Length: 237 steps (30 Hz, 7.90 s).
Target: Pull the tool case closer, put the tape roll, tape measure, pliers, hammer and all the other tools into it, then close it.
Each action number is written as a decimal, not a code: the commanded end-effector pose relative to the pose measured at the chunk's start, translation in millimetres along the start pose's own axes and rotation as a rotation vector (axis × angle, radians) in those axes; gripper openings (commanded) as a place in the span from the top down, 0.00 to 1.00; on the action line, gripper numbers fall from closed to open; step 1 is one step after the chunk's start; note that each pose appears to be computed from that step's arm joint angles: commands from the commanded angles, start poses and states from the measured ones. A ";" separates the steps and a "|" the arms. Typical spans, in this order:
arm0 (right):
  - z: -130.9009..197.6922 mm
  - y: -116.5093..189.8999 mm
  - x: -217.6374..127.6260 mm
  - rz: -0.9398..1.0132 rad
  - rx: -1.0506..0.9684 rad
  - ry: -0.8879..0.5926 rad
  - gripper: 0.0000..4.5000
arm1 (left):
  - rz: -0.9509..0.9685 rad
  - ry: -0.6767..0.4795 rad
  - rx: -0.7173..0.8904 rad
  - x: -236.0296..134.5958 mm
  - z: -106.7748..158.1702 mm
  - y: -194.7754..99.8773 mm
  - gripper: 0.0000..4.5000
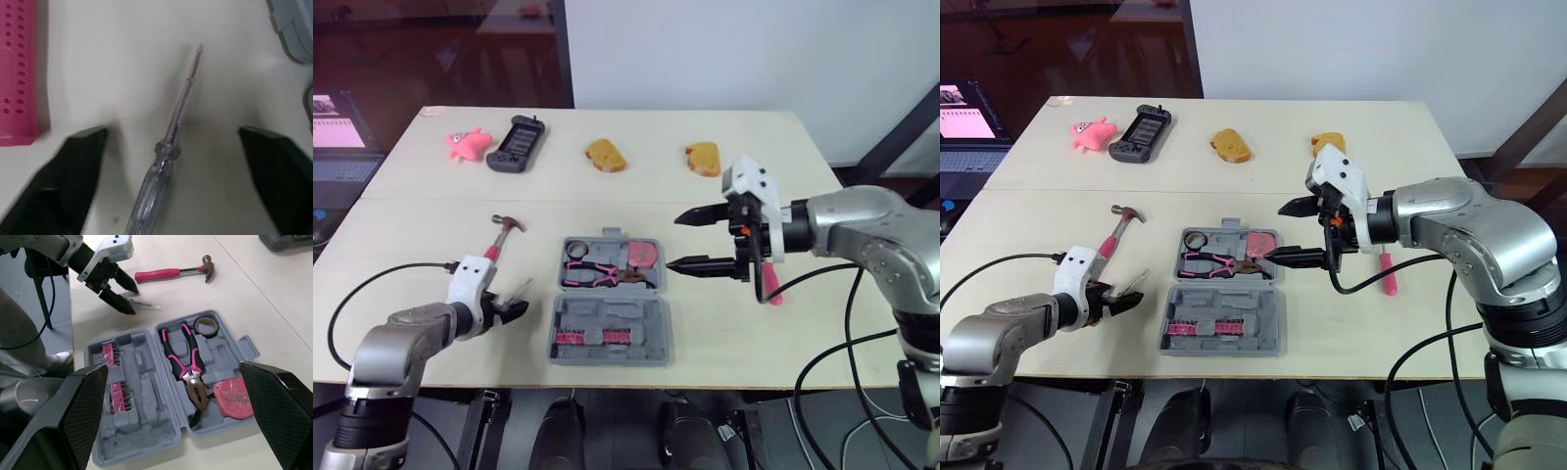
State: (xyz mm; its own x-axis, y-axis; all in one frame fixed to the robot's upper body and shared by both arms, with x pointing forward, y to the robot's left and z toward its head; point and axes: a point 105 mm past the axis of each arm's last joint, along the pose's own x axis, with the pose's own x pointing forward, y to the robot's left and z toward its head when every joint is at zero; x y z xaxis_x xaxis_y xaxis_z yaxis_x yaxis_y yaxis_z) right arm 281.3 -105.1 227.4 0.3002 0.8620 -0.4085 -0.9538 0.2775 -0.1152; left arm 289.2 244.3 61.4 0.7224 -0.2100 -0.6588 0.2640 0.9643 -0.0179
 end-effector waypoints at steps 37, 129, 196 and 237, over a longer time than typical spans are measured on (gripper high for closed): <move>10.3 6.8 -5.3 -0.003 -0.037 0.016 0.00 | -0.063 0.139 0.096 0.4 -19.9 -22.7 0.55; -52.1 55.2 -9.4 -0.203 0.142 0.084 0.00 | -0.728 0.537 1.251 30.6 98.1 -153.0 1.00; -103.8 36.9 8.0 -0.147 0.084 0.147 0.00 | -0.517 0.440 1.368 58.0 116.8 -143.7 1.00; -101.6 37.7 10.3 -0.153 0.094 0.153 0.00 | -0.539 0.408 1.464 60.9 115.3 -155.3 0.38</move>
State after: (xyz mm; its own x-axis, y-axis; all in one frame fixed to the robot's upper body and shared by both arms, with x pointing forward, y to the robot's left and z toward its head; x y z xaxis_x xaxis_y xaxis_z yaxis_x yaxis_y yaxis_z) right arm 247.7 -133.8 117.1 0.4258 0.7206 -0.5472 -0.8809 0.4684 -0.0687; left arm 358.4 61.5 99.1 0.1389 -0.1582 -0.9776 0.9546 -0.2413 0.1746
